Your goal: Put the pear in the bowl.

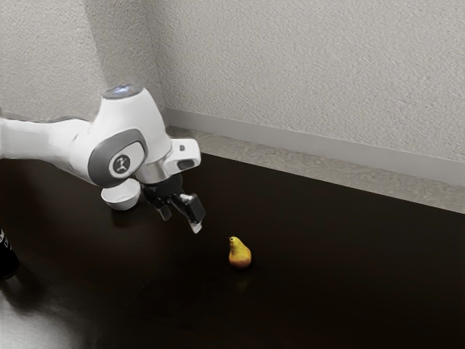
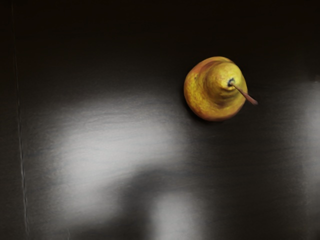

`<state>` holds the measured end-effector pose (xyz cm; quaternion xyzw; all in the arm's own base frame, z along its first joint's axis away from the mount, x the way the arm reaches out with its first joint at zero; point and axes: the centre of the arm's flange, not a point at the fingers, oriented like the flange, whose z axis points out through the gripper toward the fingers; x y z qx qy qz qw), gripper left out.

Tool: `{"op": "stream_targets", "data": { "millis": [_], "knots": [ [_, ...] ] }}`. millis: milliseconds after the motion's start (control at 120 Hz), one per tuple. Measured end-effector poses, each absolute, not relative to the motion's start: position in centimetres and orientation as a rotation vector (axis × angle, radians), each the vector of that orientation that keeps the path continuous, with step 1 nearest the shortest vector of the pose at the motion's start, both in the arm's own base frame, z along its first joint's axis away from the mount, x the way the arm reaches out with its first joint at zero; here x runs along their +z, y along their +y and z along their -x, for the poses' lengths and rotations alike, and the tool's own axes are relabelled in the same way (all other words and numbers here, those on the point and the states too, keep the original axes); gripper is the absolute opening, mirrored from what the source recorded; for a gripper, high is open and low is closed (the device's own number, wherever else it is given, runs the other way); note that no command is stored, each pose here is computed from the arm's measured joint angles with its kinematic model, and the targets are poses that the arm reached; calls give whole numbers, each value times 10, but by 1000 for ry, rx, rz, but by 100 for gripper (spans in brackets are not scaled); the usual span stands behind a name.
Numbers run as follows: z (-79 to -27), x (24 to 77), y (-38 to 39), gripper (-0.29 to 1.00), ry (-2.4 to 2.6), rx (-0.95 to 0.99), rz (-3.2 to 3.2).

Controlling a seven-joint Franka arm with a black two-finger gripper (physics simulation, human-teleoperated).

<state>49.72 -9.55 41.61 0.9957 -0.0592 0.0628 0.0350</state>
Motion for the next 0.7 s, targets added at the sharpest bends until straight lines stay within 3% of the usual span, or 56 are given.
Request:
{"op": "stream_targets", "data": {
  "millis": [400,700],
  "knots": [
    [-509,347,-163,69,-294,372,-2985],
    [-523,299,-162,69,-296,426,-2993]
  ]
}}
